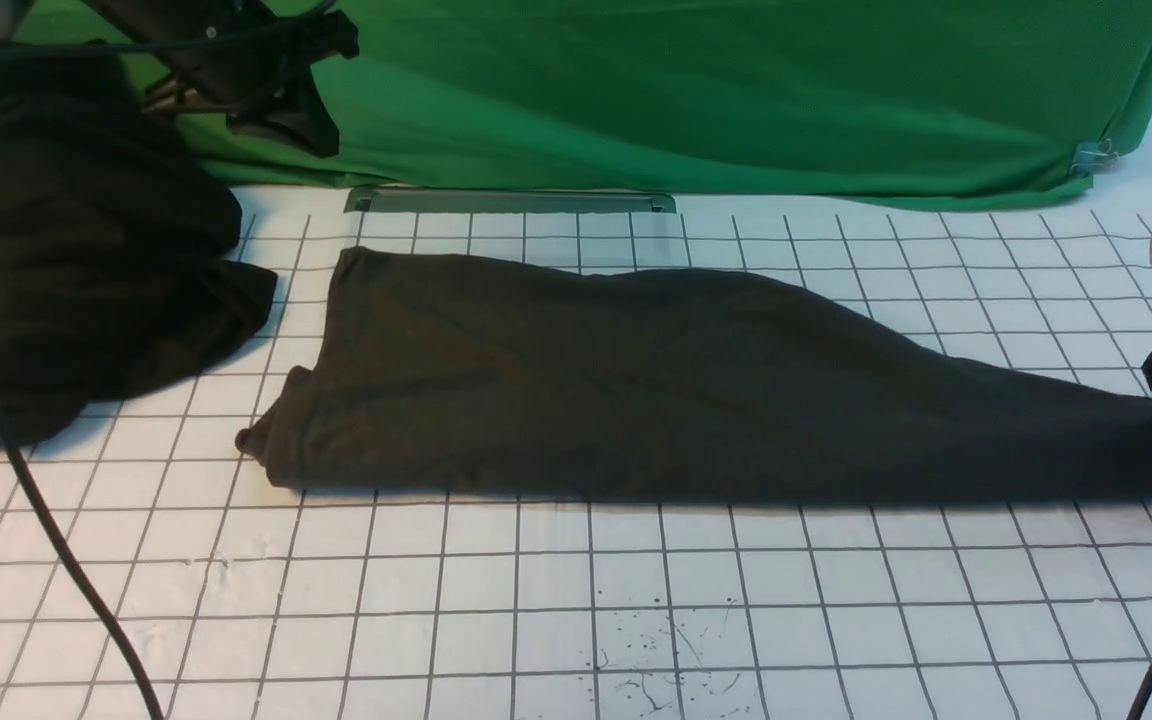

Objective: Fold a long-sleeved shirt over a white checkered tablecloth.
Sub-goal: 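Pull the folded dark garment lengthwise by its ends to straighten it flat on the table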

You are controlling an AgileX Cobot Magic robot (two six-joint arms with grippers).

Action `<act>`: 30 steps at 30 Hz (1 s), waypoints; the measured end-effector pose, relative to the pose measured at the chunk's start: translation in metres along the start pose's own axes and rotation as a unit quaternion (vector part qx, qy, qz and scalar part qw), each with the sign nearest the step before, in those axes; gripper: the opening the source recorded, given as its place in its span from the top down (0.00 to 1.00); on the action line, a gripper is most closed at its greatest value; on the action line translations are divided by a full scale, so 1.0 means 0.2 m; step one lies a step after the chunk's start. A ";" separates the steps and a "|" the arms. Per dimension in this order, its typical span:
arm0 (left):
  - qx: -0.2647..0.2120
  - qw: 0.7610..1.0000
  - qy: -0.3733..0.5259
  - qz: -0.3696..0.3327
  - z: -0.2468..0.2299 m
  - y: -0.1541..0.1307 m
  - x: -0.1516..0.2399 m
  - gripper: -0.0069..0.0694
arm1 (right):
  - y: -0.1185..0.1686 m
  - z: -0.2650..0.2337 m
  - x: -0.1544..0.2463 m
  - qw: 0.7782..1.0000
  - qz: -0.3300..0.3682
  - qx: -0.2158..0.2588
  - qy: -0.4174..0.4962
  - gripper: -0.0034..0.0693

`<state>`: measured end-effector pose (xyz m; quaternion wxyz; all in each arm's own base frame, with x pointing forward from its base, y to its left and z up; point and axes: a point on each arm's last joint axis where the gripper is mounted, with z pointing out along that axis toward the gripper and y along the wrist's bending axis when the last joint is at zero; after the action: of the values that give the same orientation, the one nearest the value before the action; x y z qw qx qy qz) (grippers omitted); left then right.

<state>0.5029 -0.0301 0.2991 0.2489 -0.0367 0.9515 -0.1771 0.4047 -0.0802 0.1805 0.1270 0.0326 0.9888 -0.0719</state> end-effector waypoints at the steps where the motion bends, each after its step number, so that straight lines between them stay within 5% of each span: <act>1: 0.000 1.000 0.000 0.000 0.00 0.00 0.00 0.91 | 0.00 0.01 0.00 1.000 0.003 0.004 0.000 0.54; 3: 0.000 1.000 0.000 0.000 0.00 0.00 0.00 0.91 | -0.01 0.04 0.00 1.000 0.013 0.019 0.008 0.32; 8: 0.000 1.000 0.000 0.000 0.00 0.00 0.00 0.91 | -0.05 -0.02 -0.02 0.999 0.019 0.035 0.028 0.16; 14: -0.001 1.000 0.000 0.000 0.00 0.00 0.00 0.91 | -0.14 -0.15 -0.02 0.996 0.066 0.003 0.060 0.19; 18: 0.000 1.000 0.000 0.000 0.00 0.00 0.00 0.91 | -0.13 -0.08 0.01 0.993 0.092 -0.050 0.053 0.20; 25: -0.001 1.000 0.000 0.000 0.00 0.00 0.00 0.91 | -0.09 0.10 0.03 0.990 0.110 -0.071 0.050 0.20; 28: -0.001 1.000 0.001 0.002 0.00 0.00 0.00 0.91 | -0.09 0.13 0.03 0.989 0.113 -0.075 0.051 0.27; 30: -0.001 1.000 0.001 0.017 0.00 0.00 0.00 0.91 | -0.09 0.13 0.03 0.988 0.118 -0.080 0.051 0.46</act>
<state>0.5032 -0.0300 0.2981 0.2511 -0.0201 0.9523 -0.1720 0.4037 -0.1011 0.1560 0.0865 0.1424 0.9857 0.0251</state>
